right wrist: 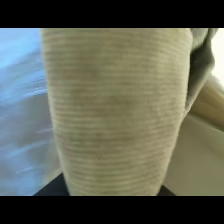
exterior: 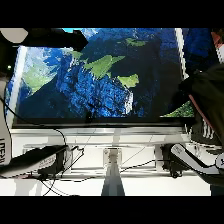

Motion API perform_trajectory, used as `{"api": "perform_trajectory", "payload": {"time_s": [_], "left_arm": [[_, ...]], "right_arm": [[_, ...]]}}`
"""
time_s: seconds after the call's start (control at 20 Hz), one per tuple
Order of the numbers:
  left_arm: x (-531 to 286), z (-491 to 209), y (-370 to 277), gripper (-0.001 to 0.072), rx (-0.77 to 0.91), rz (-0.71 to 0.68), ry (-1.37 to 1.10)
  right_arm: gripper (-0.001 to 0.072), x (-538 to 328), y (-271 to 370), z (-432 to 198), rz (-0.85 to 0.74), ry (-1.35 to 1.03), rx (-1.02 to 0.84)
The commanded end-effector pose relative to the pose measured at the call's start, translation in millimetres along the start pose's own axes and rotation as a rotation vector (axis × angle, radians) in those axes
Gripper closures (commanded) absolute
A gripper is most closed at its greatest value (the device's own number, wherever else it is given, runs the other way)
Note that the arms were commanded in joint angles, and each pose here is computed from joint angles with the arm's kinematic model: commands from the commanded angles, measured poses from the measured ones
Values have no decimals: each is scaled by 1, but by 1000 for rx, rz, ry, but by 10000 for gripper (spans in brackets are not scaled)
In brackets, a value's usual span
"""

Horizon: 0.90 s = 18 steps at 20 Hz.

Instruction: Fold the clothes and pants, and hang the long-sleeved shirts on hangers.

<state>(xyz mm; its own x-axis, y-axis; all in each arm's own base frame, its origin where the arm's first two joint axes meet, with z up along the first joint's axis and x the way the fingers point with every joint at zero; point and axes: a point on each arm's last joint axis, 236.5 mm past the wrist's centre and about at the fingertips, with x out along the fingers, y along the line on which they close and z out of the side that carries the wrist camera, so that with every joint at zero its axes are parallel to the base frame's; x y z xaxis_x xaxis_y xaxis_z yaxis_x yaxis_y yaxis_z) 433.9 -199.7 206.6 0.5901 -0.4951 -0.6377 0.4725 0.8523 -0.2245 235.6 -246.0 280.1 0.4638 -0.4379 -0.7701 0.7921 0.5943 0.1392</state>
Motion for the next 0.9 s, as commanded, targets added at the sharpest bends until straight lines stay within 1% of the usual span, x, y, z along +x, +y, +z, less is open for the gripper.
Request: {"api": "perform_trajectory", "payload": {"time_s": [0.0,0.05,0.1,0.15,0.2,0.25,0.35,0.4,0.5,0.55,0.7,0.75,0.85], "left_arm": [[0,0,0,135,0,2,-1],[0,0,1,135,0,2,-2],[0,0,1,135,0,2,-1],[0,0,0,135,0,2,-1],[0,0,0,135,0,2,-1],[0,0,1,135,0,2,-1],[0,0,1,135,0,2,-1],[0,0,0,135,0,2,-1],[0,0,0,135,0,2,-1],[0,0,1,135,0,2,-1],[0,0,0,135,0,1,-1],[0,0,0,135,0,2,-1],[0,0,1,135,0,2,-1]], "right_arm": [[660,-26,-113,-35,-292,89,252],[508,-27,-127,-39,-319,93,299],[210,-27,-138,-42,-341,86,398],[5,-28,-142,-44,-348,80,463],[62,-27,-142,-45,-347,83,467],[213,-23,-137,-44,-320,91,464],[633,-14,-116,-41,-237,107,440],[686,-10,-104,-36,-199,103,410],[686,-3,-79,-22,-142,64,315],[686,1,-61,-13,-105,36,232],[687,15,3,1,-4,-6,-44],[687,20,28,4,23,-28,-161],[687,25,87,4,126,-74,-364]]}}
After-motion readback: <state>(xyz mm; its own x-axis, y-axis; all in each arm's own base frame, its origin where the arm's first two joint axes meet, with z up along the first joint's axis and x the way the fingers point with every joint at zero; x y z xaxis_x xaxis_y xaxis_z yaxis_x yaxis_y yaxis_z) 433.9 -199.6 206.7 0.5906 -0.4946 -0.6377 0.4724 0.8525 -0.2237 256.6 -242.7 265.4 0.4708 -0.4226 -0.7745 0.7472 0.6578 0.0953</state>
